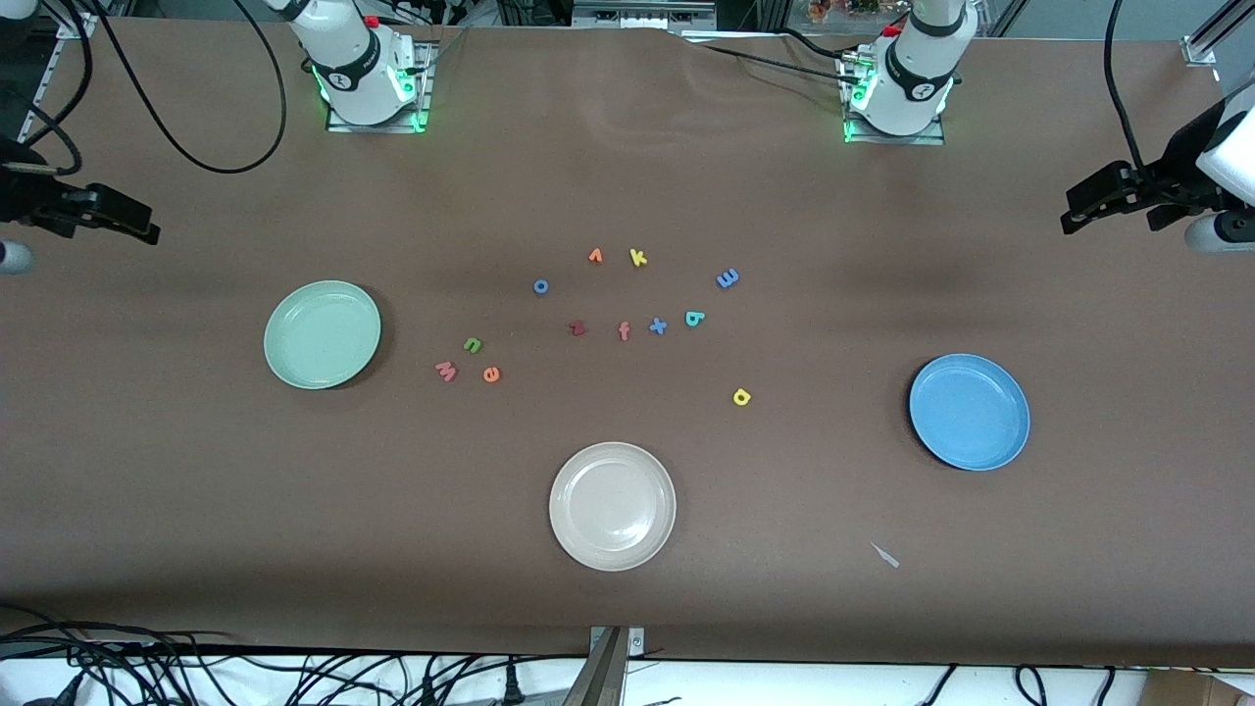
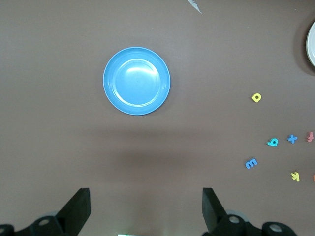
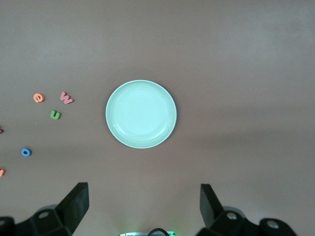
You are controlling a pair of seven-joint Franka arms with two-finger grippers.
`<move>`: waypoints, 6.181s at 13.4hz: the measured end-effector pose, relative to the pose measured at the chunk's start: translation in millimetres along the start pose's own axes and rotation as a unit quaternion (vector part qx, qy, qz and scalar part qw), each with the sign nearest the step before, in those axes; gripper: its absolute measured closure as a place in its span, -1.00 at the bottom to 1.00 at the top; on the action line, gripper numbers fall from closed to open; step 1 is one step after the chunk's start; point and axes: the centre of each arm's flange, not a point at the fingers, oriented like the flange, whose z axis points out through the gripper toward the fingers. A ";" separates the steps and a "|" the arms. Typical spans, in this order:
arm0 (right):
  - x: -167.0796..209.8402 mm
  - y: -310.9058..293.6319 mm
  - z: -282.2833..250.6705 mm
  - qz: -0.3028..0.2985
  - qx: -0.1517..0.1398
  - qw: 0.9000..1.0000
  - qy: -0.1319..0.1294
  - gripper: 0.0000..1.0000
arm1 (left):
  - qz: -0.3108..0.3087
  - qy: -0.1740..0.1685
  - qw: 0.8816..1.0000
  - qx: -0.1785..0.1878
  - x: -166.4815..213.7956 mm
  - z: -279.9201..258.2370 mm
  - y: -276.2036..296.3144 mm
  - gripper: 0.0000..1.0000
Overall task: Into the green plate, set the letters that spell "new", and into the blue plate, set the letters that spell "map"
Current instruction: 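Grasp pink w with the right gripper while the left gripper grasps cyan b, then set the w on the green plate while the left gripper lifts b, then drop the b on the blue plate while the right gripper reaches the u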
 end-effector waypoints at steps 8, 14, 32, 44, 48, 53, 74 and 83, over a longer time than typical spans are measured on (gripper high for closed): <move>63.4 -94.1 113.4 0.057 -0.008 0.998 -0.027 -1.00 | 0.038 -0.067 0.997 -0.019 33.3 72.6 44.8 -1.00; 69.5 -194.5 205.3 0.198 -0.031 0.980 -0.013 -1.00 | 0.068 -0.068 0.995 -0.022 40.5 154.5 202.7 -1.00; 33.3 -247.7 377.8 0.395 0.019 0.918 0.034 -1.00 | 0.051 -0.027 0.998 0.003 -50.3 418.9 368.0 -0.96; 39.1 -246.2 398.8 0.399 0.031 0.915 0.043 0.01 | 0.037 -0.034 0.999 0.013 -44.2 449.8 381.6 -0.46; 40.8 -247.3 395.7 0.399 0.035 0.915 0.046 0.36 | 0.036 -0.039 0.998 0.017 -46.0 456.6 381.6 -0.43; 46.3 -231.0 363.3 0.371 0.015 0.927 0.044 0.36 | 0.032 -0.043 0.998 0.020 -48.7 464.4 383.6 -0.26; 10.6 -96.8 352.0 0.287 -0.014 0.958 0.013 -1.00 | 0.017 -0.040 0.999 0.021 4.9 413.6 364.9 0.30; 8.3 -237.4 364.5 0.349 0.030 0.937 0.004 -1.00 | 0.159 -0.073 0.985 0.002 110.9 348.0 145.0 0.30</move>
